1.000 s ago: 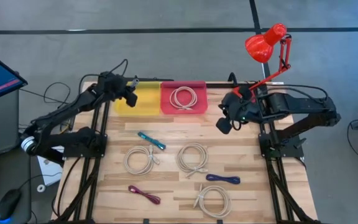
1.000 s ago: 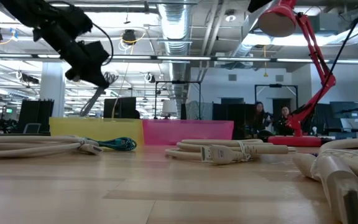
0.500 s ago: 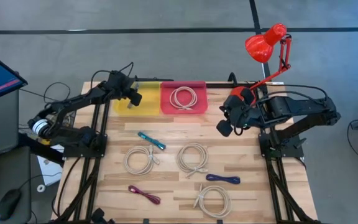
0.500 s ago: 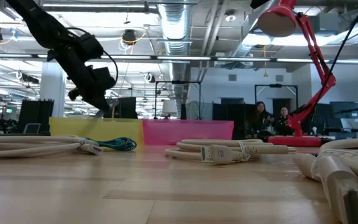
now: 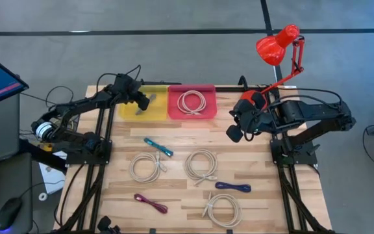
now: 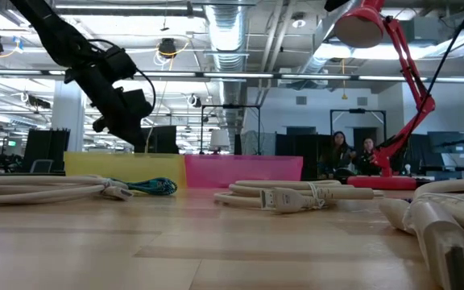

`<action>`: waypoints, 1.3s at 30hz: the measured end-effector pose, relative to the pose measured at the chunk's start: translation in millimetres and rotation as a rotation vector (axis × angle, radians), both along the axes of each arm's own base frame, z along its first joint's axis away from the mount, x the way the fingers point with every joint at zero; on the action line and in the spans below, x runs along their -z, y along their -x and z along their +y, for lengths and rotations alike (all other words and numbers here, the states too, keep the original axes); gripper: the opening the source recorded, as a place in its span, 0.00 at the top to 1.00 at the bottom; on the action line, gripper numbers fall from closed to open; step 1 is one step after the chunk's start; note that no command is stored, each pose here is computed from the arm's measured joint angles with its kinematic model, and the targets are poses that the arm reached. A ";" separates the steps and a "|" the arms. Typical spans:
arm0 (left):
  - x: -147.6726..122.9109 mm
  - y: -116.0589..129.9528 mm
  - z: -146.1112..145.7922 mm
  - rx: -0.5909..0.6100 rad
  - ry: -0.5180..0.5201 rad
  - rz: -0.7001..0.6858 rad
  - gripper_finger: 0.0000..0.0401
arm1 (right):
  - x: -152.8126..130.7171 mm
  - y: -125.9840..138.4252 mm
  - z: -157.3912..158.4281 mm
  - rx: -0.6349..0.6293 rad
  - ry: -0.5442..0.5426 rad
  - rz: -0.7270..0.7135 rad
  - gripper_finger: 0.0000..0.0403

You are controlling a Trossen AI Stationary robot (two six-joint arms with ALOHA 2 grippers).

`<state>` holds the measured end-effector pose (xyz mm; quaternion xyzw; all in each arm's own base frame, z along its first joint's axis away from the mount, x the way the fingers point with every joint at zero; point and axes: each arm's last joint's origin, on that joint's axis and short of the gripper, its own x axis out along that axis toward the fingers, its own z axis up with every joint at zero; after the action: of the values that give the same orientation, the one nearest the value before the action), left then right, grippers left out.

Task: Pick & Place USB Port
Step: Put the white charger cable into the yellow bin, then put the brown HDMI cable into the pink bin

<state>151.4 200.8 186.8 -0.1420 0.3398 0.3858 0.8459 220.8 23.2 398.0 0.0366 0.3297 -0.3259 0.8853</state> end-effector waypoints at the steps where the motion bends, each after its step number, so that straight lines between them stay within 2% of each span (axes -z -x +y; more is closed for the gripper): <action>1: 0.0 -0.1 0.1 -0.001 0.000 -0.001 0.73 | 0.0 0.0 0.0 0.000 0.000 0.000 1.00; 6: -6.5 -1.7 -2.0 -0.013 0.007 -0.074 0.74 | 0.1 -0.1 0.0 0.000 0.001 0.001 1.00; 11: -31.1 -3.0 -12.0 0.074 -0.042 -0.222 0.80 | 0.1 -0.1 -0.1 0.004 0.006 0.001 1.00; 19: -81.4 6.7 -48.8 0.177 -0.197 -0.399 0.99 | -0.4 0.1 -0.8 0.022 0.030 -0.004 1.00; 26: -112.9 15.2 -88.2 0.278 -0.272 -0.558 0.99 | -0.9 -0.1 -1.1 0.031 0.041 -0.011 1.00; 35: -132.4 19.3 -133.5 0.454 -0.237 -0.731 0.99 | -1.1 -0.5 2.2 0.010 0.028 -0.017 1.00; 39: -133.8 15.8 -146.2 0.481 -0.199 -0.762 0.99 | -1.0 -1.5 3.5 -0.017 -0.008 -0.021 1.00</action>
<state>135.6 54.6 320.6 -0.1087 -0.0106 0.1297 0.9855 222.4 26.8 399.0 0.0407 0.3222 -0.3165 0.8913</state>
